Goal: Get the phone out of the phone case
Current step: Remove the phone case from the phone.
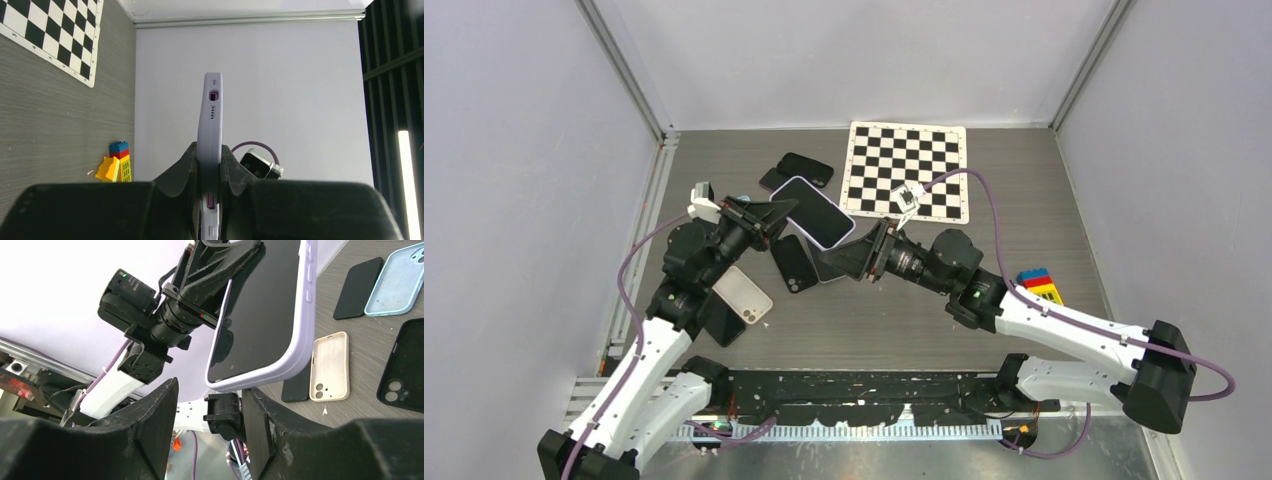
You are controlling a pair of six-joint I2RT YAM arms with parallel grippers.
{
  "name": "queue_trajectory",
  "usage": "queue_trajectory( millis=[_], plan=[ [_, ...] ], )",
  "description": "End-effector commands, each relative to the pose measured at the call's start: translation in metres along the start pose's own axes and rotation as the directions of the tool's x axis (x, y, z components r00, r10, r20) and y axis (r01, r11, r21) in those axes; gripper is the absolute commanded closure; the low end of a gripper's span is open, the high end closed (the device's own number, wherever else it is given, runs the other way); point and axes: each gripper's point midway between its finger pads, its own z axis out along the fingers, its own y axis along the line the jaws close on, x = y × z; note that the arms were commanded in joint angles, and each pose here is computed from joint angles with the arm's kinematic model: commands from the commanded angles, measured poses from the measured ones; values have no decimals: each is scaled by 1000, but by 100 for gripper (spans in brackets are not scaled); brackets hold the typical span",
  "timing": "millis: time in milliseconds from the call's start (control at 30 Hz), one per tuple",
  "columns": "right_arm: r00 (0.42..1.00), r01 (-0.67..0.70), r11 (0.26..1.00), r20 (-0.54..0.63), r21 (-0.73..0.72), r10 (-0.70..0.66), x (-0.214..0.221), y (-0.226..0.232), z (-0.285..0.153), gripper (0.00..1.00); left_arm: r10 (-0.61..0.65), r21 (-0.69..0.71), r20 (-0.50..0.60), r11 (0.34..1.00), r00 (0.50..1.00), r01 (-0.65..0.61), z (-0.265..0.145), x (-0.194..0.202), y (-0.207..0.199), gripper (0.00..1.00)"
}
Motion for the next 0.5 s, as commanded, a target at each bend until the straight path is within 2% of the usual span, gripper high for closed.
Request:
queue_trajectory(
  millis=[0,100,333,467],
  plan=[
    [995,-23,996,97,-84,31,-31,29,6,45,7,168,-14,986,1000,-4,-9,3,-44,100],
    [994,-37,997,104,-73,44,-33,27,8,50,2,171,-14,985,1000,0,-9,3,-44,100],
    [995,-30,999,95,-16,32,-28,11,14,74,-6,175,-28,985,1000,11,-7,4,-42,100],
    [996,16,1000,87,-4,-15,-24,3,17,80,-33,178,-51,983,998,42,-4,6,-39,100]
  ],
)
